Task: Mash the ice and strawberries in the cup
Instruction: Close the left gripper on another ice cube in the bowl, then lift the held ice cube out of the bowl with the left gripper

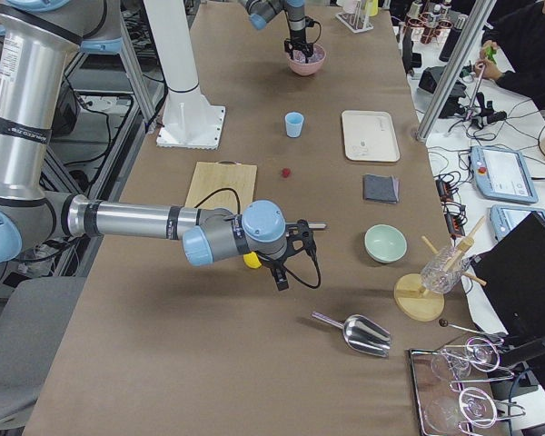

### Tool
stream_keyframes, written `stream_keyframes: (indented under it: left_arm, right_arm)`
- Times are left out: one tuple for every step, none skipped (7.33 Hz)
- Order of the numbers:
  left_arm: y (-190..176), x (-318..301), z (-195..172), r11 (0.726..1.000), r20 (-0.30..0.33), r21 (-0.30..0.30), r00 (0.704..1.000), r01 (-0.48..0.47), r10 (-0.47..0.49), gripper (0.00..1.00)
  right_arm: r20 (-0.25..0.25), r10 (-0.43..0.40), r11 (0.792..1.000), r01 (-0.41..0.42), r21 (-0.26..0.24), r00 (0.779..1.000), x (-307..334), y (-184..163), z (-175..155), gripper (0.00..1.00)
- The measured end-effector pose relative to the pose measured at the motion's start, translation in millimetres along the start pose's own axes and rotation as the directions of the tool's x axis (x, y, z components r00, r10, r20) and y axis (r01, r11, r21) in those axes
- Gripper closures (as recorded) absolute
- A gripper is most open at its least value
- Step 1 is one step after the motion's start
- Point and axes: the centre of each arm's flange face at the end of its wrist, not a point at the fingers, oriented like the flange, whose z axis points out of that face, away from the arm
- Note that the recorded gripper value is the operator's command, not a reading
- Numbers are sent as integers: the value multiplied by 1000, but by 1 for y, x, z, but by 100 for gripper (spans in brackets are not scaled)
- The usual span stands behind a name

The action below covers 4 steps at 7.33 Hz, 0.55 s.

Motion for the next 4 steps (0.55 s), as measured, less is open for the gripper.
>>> stream_keyframes:
  left_arm:
    - [3, -5, 2, 1000, 6, -1, 1000, 2, -2, 24]
    - [6, -8, 5, 1000, 11, 1, 1000, -1, 1, 24]
    - [8, -8, 6, 1000, 12, 3, 1000, -4, 4, 32]
    - [9, -8, 7, 1000, 12, 3, 1000, -7, 7, 59]
  right_arm:
    - [0, -3, 1000, 3, 3, 1000, -3, 2, -3, 0]
    - [0, -3, 1000, 3, 3, 1000, -4, 3, -4, 0]
    - [0, -3, 1000, 3, 4, 1000, -5, 4, -4, 0]
    - [0, -3, 1000, 3, 4, 1000, -5, 4, -4, 0]
